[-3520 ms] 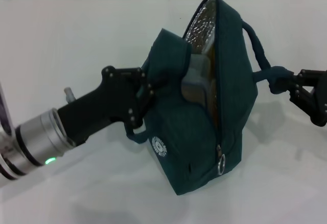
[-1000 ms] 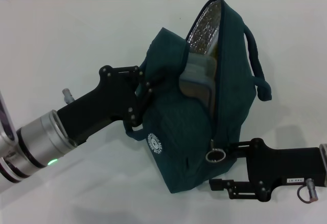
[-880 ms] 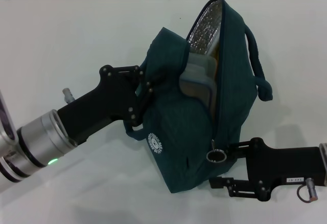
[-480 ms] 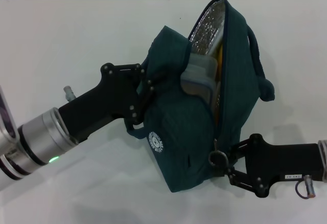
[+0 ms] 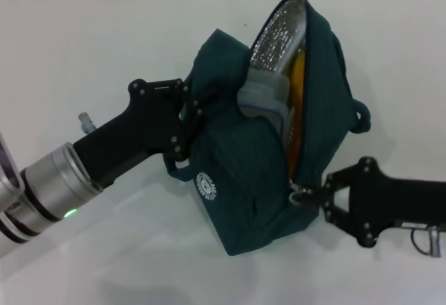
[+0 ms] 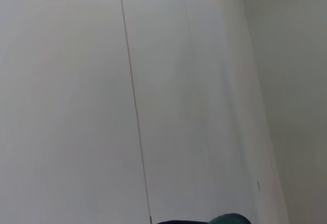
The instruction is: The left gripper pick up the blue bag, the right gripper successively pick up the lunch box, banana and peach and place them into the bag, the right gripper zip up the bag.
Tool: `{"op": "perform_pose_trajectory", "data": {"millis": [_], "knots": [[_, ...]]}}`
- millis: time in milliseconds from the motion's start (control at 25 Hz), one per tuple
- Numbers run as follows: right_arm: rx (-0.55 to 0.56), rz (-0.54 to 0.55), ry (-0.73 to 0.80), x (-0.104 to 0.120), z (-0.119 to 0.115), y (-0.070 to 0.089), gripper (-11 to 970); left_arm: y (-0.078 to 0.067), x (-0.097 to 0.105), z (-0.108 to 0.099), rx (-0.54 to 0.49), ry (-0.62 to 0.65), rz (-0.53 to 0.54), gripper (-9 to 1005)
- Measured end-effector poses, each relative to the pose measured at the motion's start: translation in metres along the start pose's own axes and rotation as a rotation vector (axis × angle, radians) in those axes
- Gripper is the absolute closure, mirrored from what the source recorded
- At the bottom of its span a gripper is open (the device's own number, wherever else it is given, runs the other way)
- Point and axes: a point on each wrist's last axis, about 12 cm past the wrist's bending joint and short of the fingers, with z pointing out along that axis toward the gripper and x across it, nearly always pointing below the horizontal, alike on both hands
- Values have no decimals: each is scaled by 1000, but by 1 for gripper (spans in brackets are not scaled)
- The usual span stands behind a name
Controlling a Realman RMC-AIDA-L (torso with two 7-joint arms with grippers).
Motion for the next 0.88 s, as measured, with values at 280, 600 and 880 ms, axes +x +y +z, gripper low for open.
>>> {"op": "perform_pose_trajectory", "data": {"millis": [280, 600, 880], "knots": [[110, -118, -119, -9, -12, 2, 895, 0, 0, -1, -6, 3, 12, 958], [99, -224, -224, -17, -9, 8, 894, -1, 2, 0, -7, 5, 39, 958], [83, -93, -191, -10, -24, 17, 894, -4, 3, -3, -10, 11, 33, 959]]}}
